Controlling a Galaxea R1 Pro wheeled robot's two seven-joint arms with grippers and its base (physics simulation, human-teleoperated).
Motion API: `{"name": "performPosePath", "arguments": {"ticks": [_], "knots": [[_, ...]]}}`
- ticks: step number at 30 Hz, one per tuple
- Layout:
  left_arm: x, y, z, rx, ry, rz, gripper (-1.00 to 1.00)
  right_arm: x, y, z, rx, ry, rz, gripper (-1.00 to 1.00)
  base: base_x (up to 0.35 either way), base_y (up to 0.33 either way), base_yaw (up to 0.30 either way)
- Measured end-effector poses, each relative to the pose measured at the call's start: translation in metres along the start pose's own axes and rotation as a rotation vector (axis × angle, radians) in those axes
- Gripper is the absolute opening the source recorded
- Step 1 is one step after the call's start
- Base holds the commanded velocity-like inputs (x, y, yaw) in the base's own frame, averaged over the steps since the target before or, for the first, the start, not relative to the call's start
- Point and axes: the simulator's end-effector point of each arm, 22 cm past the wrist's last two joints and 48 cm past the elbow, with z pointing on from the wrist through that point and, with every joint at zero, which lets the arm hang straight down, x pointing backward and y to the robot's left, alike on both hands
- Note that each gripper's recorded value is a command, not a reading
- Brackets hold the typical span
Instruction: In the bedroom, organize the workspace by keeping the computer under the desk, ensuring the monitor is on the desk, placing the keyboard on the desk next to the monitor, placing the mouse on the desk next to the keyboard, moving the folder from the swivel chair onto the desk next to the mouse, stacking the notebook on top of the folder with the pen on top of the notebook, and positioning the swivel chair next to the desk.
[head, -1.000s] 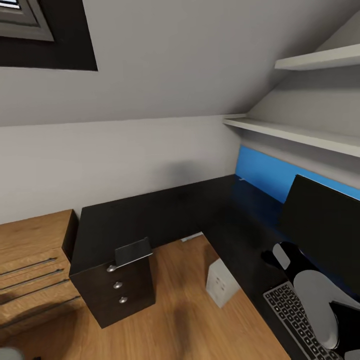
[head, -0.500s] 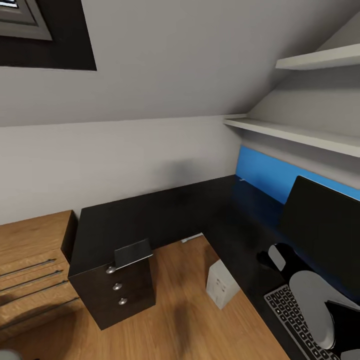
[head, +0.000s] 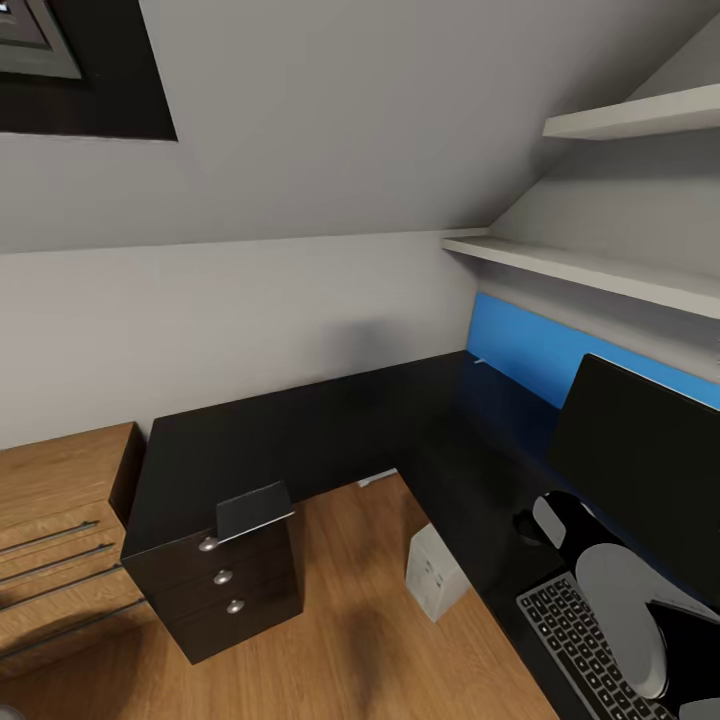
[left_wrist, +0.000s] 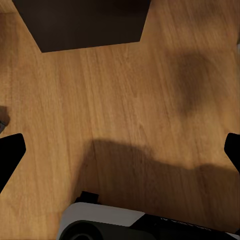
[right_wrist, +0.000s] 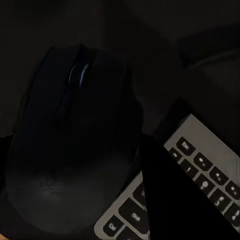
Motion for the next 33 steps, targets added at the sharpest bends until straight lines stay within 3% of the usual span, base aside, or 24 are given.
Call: {"name": "performPosePath", "arguments": {"ticks": [24, 33], "knots": [[-0.004, 0.005, 0.011, -0.015, -0.018, -0.005, 1.00, 0.005, 0.006, 0.011, -0.003, 0.008, -0.003, -1.00, 0.000, 0.000, 0.000], [-0.007, 0.019, 0.021, -0.031, -0.027, 0.007, 1.00, 0.009, 0.009, 0.019, -0.004, 0.013, -0.005, -1.00, 0.000, 0.000, 0.000]]}}
